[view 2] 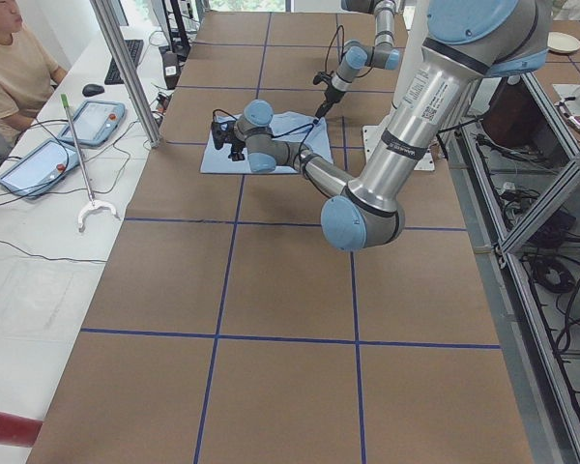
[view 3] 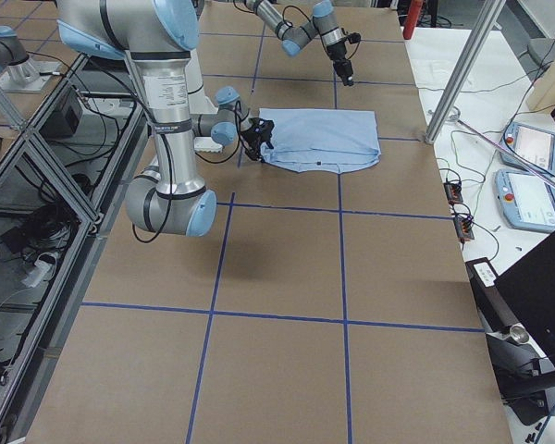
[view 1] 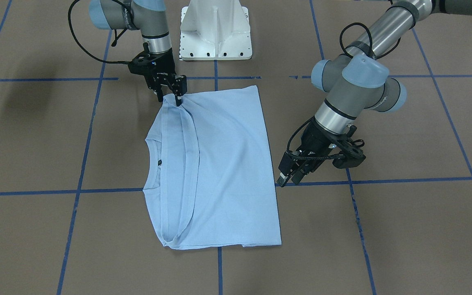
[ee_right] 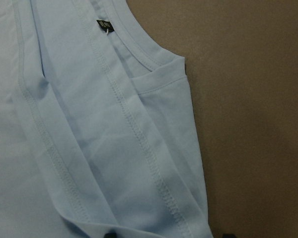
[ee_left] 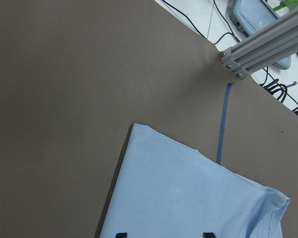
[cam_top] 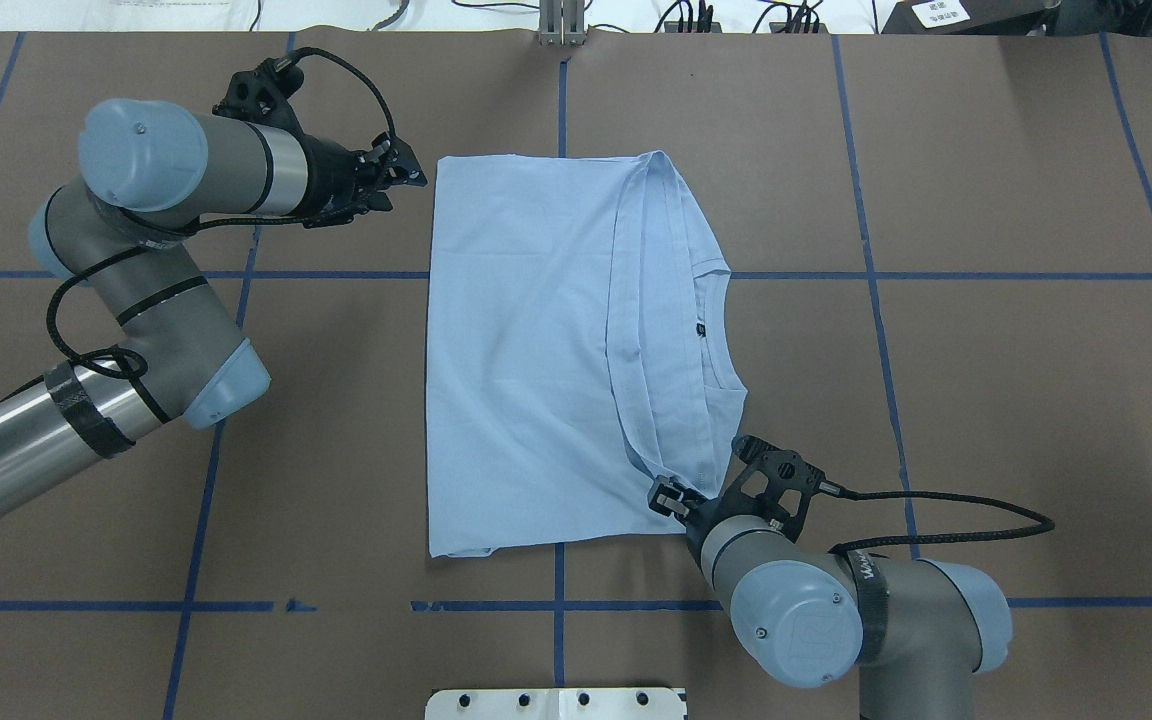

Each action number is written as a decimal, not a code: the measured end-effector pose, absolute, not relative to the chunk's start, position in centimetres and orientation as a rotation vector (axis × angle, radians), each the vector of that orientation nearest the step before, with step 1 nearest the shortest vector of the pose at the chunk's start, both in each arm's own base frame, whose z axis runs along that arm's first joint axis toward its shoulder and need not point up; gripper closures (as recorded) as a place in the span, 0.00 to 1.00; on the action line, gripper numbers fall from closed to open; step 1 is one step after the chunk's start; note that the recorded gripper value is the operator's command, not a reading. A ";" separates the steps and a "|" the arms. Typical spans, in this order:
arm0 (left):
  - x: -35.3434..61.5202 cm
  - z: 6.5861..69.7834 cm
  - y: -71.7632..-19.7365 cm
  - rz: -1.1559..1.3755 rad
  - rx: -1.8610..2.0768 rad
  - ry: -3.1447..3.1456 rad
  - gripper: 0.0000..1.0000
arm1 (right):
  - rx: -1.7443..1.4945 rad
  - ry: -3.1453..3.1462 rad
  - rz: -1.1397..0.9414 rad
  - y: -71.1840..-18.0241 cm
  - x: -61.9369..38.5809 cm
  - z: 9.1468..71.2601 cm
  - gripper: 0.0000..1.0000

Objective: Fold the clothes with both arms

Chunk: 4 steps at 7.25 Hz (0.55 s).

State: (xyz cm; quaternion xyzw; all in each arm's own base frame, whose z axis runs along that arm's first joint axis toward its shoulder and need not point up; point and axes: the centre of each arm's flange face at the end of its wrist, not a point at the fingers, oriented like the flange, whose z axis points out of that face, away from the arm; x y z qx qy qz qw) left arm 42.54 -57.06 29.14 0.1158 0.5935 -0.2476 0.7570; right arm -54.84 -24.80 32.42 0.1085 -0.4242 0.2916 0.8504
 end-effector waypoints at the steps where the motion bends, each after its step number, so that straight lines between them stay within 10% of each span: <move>1: 42.5 29.1 -57.1 -0.540 0.253 1.293 0.41 | 0.226 -0.894 0.620 -24.8 -54.9 32.4 0.85; 4: 42.5 29.1 -57.1 -0.540 0.252 1.294 0.41 | 0.219 -0.892 0.636 -24.8 -54.9 32.4 1.00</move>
